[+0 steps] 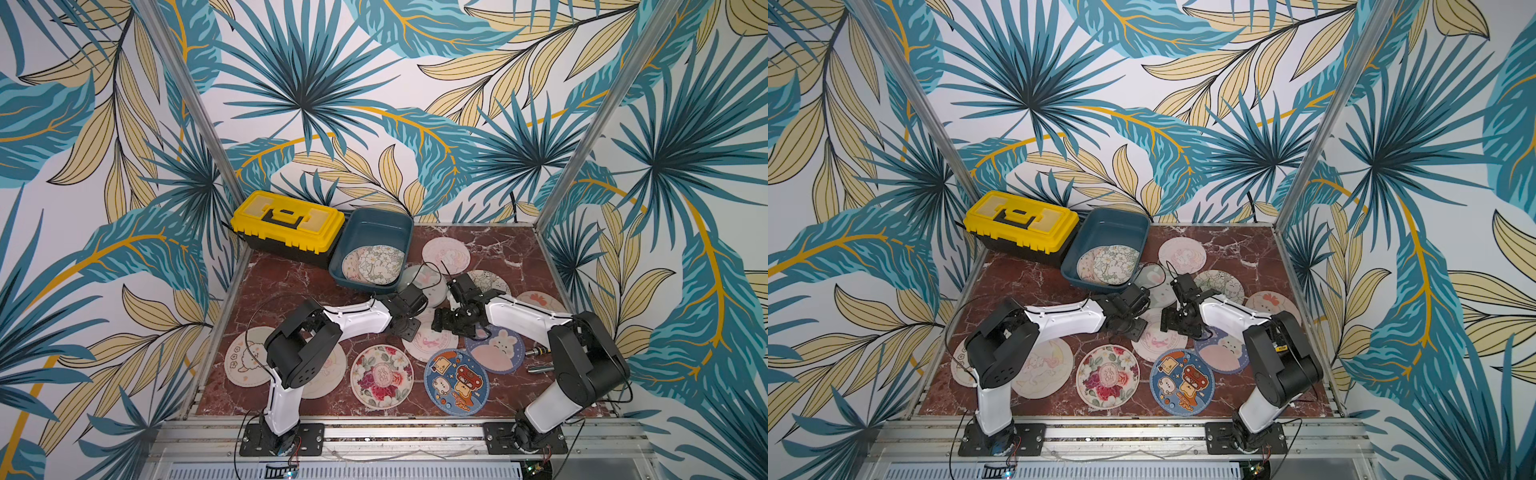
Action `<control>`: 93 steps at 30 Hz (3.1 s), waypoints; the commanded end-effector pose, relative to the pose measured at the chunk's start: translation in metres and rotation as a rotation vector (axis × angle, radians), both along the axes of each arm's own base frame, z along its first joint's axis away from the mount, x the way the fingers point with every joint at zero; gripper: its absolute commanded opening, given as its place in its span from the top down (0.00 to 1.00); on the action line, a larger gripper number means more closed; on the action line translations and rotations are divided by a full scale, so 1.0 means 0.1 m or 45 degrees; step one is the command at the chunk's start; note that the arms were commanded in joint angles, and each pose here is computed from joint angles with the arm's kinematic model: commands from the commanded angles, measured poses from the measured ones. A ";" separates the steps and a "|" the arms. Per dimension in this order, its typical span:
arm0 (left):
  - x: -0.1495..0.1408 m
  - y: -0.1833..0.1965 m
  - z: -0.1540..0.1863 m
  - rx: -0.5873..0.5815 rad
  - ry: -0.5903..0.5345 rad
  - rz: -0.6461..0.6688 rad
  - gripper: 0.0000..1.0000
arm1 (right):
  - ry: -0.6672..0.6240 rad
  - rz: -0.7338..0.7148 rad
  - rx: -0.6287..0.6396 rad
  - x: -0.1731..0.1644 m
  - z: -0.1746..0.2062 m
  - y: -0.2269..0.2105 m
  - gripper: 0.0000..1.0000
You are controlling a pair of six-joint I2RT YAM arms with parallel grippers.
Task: Put the coasters into the storage box
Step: Pick up the coaster from the center of the board, then place the coaster in the storage box.
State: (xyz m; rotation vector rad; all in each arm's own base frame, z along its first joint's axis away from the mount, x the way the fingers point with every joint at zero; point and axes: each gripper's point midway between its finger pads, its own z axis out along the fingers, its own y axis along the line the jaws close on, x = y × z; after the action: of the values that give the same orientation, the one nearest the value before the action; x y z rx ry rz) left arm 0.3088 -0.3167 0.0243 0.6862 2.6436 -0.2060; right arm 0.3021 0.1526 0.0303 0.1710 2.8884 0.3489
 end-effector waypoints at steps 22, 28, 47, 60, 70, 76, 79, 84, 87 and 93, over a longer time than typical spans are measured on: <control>0.00 -0.01 -0.15 0.037 0.067 0.015 0.39 | 0.052 -0.019 0.170 -0.06 -0.20 0.16 0.63; 0.04 0.01 -0.15 0.052 0.044 0.030 0.39 | -0.023 -0.027 0.101 0.08 -0.11 0.09 0.80; 0.37 0.15 0.63 -0.062 -0.324 0.186 0.23 | -0.333 0.007 -0.058 0.63 0.55 -0.02 1.00; 0.31 0.33 1.26 -0.355 -0.462 0.243 0.13 | -0.502 0.084 -0.018 0.84 1.28 0.13 1.00; 0.38 0.77 1.42 -0.537 -0.478 0.410 0.02 | -0.656 0.204 0.036 1.10 1.89 0.57 1.00; 0.38 1.05 1.43 -0.563 -0.496 0.537 0.00 | -0.722 0.313 0.079 1.31 2.10 1.01 1.00; 0.34 1.14 1.46 -0.584 -0.505 0.553 0.01 | -0.748 0.365 0.094 1.41 2.15 1.24 1.00; 0.25 1.23 1.59 -0.651 -0.566 0.514 0.00 | -0.771 0.412 0.156 1.61 2.13 1.57 1.00; 0.20 1.30 1.65 -0.676 -0.619 0.513 0.00 | -0.775 0.446 0.196 1.73 2.07 1.77 1.00; 0.14 1.37 1.78 -0.693 -0.700 0.471 0.00 | -0.740 0.494 0.257 1.92 1.82 2.10 1.00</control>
State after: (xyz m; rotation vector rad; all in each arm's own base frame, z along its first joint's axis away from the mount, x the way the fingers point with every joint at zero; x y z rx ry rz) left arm 0.3240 -0.1820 0.1958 0.0152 2.0484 -0.5202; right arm 0.4924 0.3457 0.2175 -0.3566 2.2960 0.5849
